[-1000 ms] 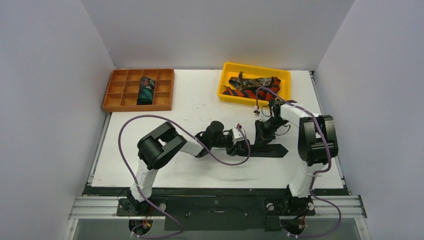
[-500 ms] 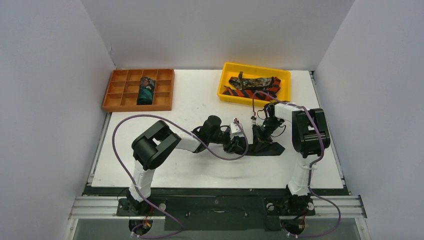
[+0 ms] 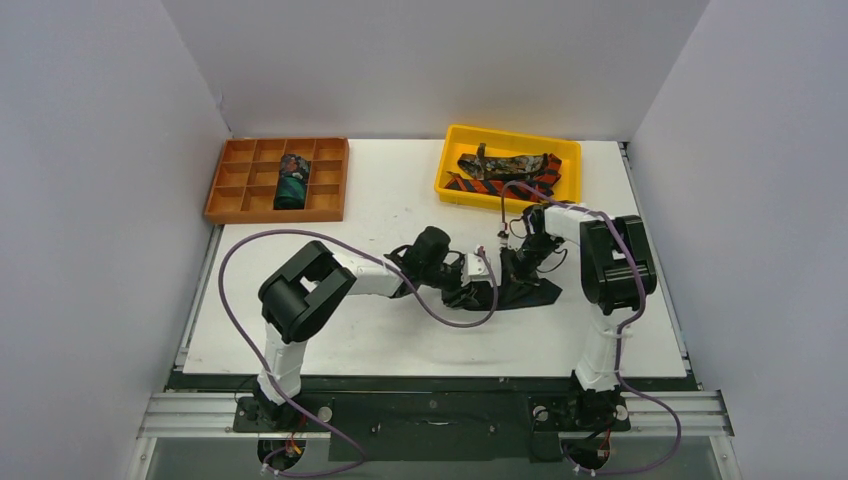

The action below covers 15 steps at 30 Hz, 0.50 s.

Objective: Roll the ties
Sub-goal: Roll the tie at the center of the board.

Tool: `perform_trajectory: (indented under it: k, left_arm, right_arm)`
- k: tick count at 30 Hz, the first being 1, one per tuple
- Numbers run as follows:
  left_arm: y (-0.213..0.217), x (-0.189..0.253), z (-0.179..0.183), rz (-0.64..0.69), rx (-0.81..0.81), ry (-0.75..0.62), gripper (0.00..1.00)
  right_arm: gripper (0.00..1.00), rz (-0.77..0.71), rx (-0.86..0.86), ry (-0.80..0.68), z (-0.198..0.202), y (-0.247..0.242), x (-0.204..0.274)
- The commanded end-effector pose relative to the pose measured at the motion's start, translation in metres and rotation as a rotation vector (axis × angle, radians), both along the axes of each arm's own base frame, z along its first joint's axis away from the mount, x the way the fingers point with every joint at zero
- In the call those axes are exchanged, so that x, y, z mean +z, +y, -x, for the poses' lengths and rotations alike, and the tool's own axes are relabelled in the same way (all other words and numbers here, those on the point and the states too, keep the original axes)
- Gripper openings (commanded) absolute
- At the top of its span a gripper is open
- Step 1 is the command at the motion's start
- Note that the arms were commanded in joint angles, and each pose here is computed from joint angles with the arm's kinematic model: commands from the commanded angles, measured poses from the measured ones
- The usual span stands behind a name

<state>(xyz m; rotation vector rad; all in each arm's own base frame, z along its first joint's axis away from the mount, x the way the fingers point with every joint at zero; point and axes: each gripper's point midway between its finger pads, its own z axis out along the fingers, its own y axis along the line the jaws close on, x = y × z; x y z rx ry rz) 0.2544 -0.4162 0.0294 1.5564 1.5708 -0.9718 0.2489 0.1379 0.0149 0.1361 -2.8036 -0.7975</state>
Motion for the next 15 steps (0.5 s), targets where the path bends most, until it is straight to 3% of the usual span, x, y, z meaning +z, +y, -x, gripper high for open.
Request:
perform_trajectory:
  k: [1, 5, 7, 11, 15]
  left_arm:
    - [0.042, -0.061, 0.003, -0.302, 0.059, 0.082, 0.00]
    - [0.053, -0.078, 0.003, -0.384, 0.102, 0.124, 0.00]
    - [0.054, -0.080, 0.005, -0.391, 0.113, 0.125, 0.00]
    - [0.054, -0.083, 0.012, -0.406, 0.111, 0.128, 0.00]
    - [0.050, -0.085, 0.016, -0.405, 0.103, 0.122, 0.02]
  right_arm:
    - [0.05, 0.088, 0.029, -0.234, -0.047, -0.023, -0.020]
    - [0.32, -0.065, 0.013, -0.322, -0.046, -0.008, 0.024]
    - [0.41, -0.130, 0.003, -0.348, -0.040, -0.001, 0.042]
    - [0.51, -0.246, -0.028, -0.358, -0.033, 0.016, 0.066]
    - [0.53, -0.275, -0.027, -0.355, -0.032, 0.028, 0.068]
